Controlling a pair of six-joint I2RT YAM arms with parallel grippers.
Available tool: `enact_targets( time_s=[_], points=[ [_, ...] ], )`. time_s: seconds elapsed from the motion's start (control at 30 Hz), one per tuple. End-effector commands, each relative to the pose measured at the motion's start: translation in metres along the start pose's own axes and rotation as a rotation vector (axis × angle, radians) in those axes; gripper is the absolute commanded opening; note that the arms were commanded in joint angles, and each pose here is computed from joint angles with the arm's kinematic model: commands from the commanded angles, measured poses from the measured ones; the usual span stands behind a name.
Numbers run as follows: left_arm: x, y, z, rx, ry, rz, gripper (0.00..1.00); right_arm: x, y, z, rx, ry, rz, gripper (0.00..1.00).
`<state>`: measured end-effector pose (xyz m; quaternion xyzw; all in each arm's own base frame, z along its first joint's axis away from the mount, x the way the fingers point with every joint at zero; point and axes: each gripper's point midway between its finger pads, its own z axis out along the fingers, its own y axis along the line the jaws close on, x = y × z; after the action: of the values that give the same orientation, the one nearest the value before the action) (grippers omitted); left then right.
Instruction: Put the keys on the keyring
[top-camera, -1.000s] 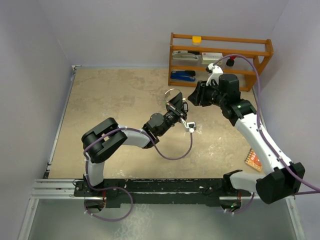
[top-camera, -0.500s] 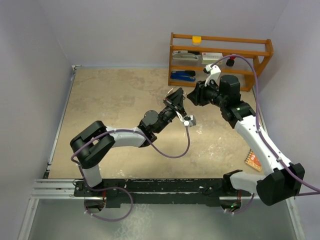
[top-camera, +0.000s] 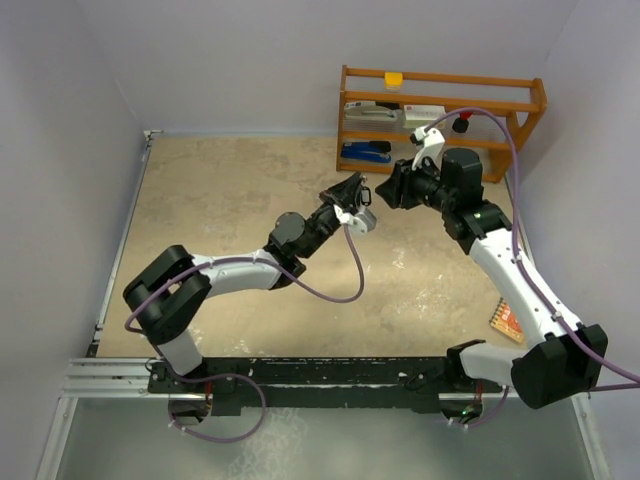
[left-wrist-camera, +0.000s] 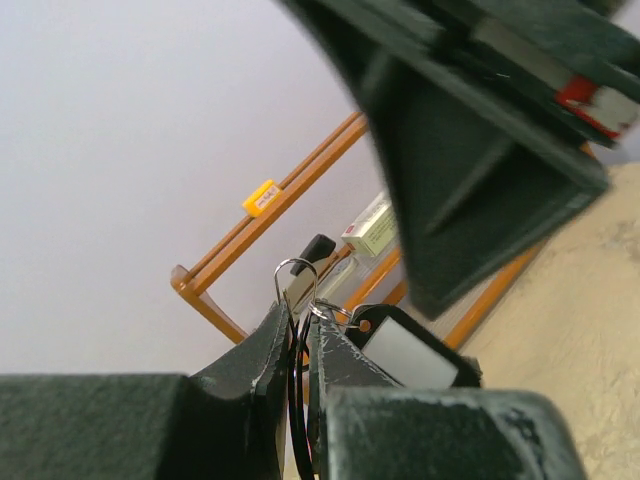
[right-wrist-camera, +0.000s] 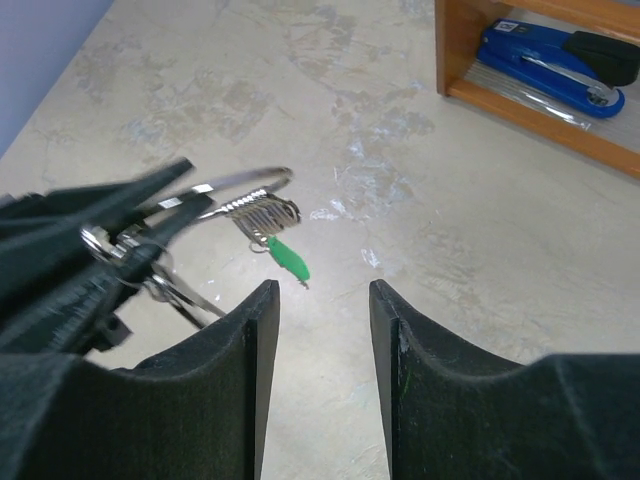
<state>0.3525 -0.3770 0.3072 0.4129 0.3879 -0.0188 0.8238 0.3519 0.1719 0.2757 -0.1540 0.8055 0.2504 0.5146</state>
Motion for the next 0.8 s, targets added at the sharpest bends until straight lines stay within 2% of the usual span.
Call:
enact_targets(
  time_s=[0.0,0.23,0.77],
  points=[
    [-0.042,0.059,0.009,-0.120,-0.118,-0.236,0.00,-0.022,-0.004,-0.003,-0.001,-0.073,-0.008,0.45],
    [-0.048,0.099,0.011,-0.154,-0.187,-0.457,0.00,-0.017,0.000,0.002,-0.109,-0.142,-0.001,0.45],
    [-0.080,0.108,0.012,-0.089,-0.283,-0.620,0.00,-0.051,0.023,0.017,-0.303,-0.324,0.036,0.47]
  ],
)
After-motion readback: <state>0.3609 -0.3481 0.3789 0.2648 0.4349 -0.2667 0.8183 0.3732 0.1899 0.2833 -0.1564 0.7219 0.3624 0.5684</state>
